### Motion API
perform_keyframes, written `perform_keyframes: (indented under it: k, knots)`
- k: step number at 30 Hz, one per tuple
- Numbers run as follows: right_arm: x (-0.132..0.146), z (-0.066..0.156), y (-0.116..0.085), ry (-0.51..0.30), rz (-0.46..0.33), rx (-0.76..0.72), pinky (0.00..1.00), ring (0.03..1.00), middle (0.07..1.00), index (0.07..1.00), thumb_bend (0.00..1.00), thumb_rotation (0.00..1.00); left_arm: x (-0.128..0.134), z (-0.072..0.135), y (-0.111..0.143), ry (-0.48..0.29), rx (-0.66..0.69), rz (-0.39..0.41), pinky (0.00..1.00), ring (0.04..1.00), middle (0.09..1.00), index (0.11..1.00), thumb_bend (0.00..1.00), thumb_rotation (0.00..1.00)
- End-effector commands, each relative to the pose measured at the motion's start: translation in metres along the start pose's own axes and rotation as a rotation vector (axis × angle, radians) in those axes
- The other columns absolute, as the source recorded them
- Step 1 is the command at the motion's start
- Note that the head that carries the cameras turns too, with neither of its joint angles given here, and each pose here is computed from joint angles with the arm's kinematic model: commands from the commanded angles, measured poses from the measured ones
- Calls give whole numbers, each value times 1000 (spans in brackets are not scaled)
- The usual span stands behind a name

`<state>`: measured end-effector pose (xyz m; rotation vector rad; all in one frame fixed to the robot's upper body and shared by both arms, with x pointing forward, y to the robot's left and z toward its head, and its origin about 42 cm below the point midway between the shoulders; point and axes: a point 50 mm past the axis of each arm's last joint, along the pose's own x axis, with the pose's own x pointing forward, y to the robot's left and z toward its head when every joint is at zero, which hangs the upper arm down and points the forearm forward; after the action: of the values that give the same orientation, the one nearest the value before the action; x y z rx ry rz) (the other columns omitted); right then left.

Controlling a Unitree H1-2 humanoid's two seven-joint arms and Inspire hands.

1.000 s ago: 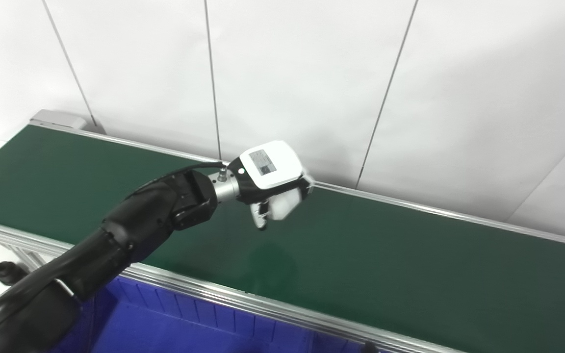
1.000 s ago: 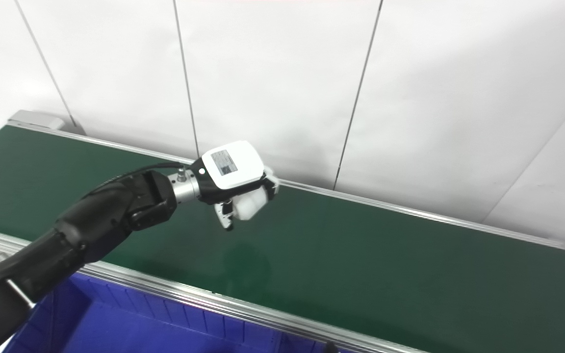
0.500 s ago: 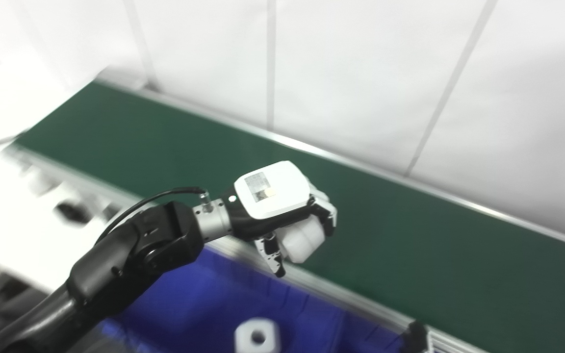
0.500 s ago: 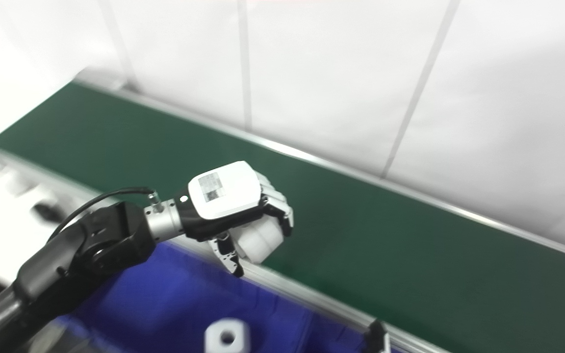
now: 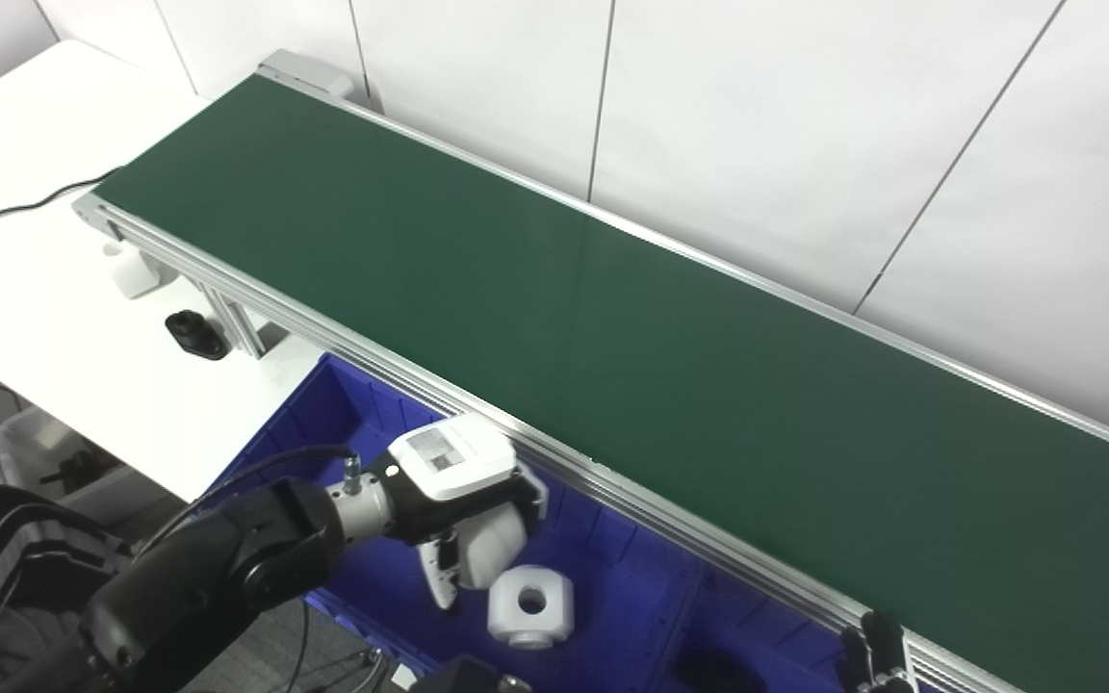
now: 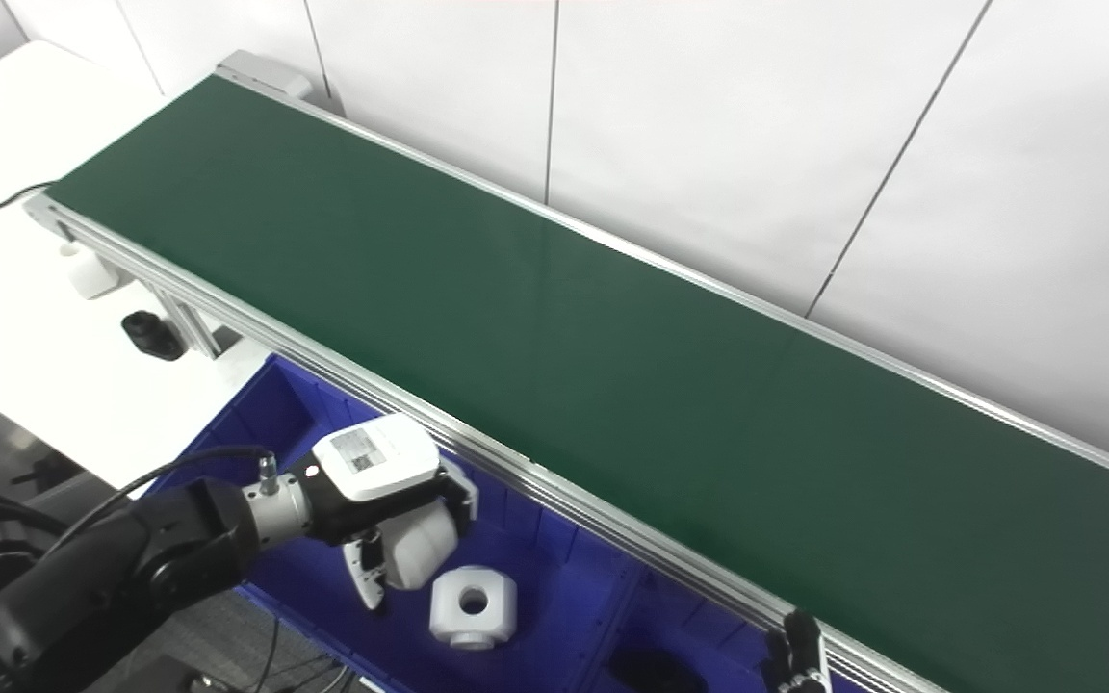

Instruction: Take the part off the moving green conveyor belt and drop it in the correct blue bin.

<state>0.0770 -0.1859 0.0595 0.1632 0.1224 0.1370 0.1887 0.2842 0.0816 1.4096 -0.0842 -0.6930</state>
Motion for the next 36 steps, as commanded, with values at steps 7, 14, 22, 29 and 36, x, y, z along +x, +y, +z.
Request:
perform_keyframes:
  k: [7,14,22,29,36]
  knots:
    - [-1,2,3,-20,1,35,931,940,955,946,960,1000,3,-19,3,168,94,-20,353,373,483,549,495,0]
    - [2,2,4,-27,-2,53,930,933,947,933,967,1000,3,-17,7,226,145,-64,488,583,634,626,769,147]
    - [4,4,7,-36,0,74,936,942,952,931,974,1000,-12,-17,22,92,-15,-279,997,997,996,947,943,445]
    - [4,5,8,-43,1,78,928,939,952,931,972,1000,-26,-3,48,1,-114,-273,1000,1000,1000,944,955,519]
    - [2,8,8,-42,-1,70,919,933,945,925,977,1000,-51,29,95,-200,-446,-103,770,820,842,843,986,601]
